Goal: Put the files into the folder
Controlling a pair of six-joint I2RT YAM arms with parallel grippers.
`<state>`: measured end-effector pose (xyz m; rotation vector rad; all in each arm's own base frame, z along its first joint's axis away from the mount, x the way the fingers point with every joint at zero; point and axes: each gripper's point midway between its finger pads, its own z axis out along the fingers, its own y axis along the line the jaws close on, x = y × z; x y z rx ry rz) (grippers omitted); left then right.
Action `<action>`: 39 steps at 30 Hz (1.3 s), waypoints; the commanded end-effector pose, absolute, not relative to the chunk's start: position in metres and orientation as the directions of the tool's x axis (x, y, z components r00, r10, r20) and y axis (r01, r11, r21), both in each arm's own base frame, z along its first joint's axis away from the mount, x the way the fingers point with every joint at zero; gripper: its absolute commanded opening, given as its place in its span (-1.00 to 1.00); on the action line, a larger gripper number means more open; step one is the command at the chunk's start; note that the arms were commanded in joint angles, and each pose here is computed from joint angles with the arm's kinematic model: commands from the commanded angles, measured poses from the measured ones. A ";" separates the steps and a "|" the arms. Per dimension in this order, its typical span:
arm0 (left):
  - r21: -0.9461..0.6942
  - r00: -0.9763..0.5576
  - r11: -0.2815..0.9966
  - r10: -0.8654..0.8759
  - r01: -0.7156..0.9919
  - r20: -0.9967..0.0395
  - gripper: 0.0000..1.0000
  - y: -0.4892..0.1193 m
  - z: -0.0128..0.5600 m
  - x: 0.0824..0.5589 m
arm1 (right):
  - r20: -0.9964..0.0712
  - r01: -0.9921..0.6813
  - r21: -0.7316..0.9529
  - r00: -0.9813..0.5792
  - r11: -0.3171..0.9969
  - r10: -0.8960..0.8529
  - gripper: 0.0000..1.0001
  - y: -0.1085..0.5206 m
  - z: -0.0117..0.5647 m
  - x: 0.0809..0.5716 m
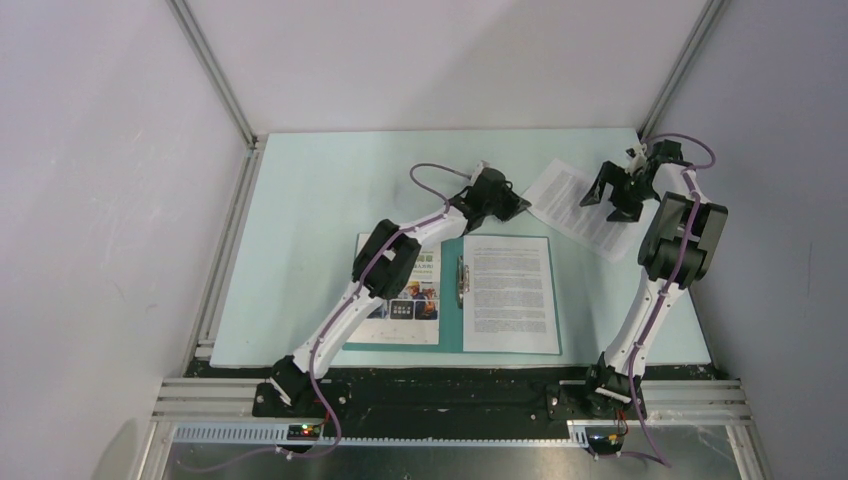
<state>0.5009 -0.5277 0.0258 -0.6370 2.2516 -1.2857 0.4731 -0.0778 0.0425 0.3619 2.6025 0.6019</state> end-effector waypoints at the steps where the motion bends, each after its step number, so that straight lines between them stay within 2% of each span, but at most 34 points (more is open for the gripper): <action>1: -0.896 -0.732 0.417 -0.657 -0.152 -0.181 -1.00 -0.508 0.072 0.521 | -0.332 0.171 0.502 -0.867 0.848 0.371 0.99 -0.065 0.064 0.463; 5: -0.907 -0.705 0.370 -0.698 -0.201 -0.128 -1.00 -0.466 0.103 0.529 | -0.393 0.117 0.550 -0.837 0.827 0.381 0.99 -0.045 0.114 0.467; 8: -0.890 -0.667 0.365 -0.739 -0.272 -0.099 -1.00 -0.418 0.131 0.525 | -0.489 -0.022 0.491 -0.835 0.871 0.254 0.99 -0.010 0.152 0.461; 10: -0.870 -0.629 0.371 -0.772 -0.326 -0.093 -1.00 -0.388 0.143 0.520 | -0.495 -0.057 0.462 -0.844 0.885 0.205 0.99 0.010 0.158 0.450; 14: -0.839 -0.550 0.349 -0.832 -0.417 -0.072 -1.00 -0.342 0.164 0.500 | -0.304 0.168 0.605 -0.855 0.779 0.420 0.99 0.045 0.165 0.422; 17: -0.792 -0.479 0.337 -0.875 -0.509 -0.064 -1.00 -0.314 0.162 0.482 | -0.234 0.178 0.649 -0.879 0.740 0.416 0.99 0.085 0.170 0.405; 20: -0.747 -0.423 0.333 -0.903 -0.576 -0.076 -1.00 -0.298 0.155 0.473 | -0.094 0.315 0.664 -0.865 0.678 0.494 0.99 0.111 0.155 0.396; 22: -0.712 -0.383 0.327 -0.920 -0.621 -0.089 -1.00 -0.287 0.150 0.469 | -0.037 0.400 0.642 -0.836 0.654 0.548 0.99 0.124 0.143 0.397; 29: -0.692 -0.205 0.242 -0.969 -0.680 -0.137 -1.00 -0.269 0.161 0.467 | 0.062 0.595 0.558 -0.726 0.579 0.685 0.99 0.145 0.122 0.419; 39: -0.710 -0.200 0.209 -0.975 -0.673 -0.097 -1.00 -0.281 0.175 0.463 | 0.165 0.686 0.482 -0.682 0.545 0.712 0.99 0.153 0.098 0.388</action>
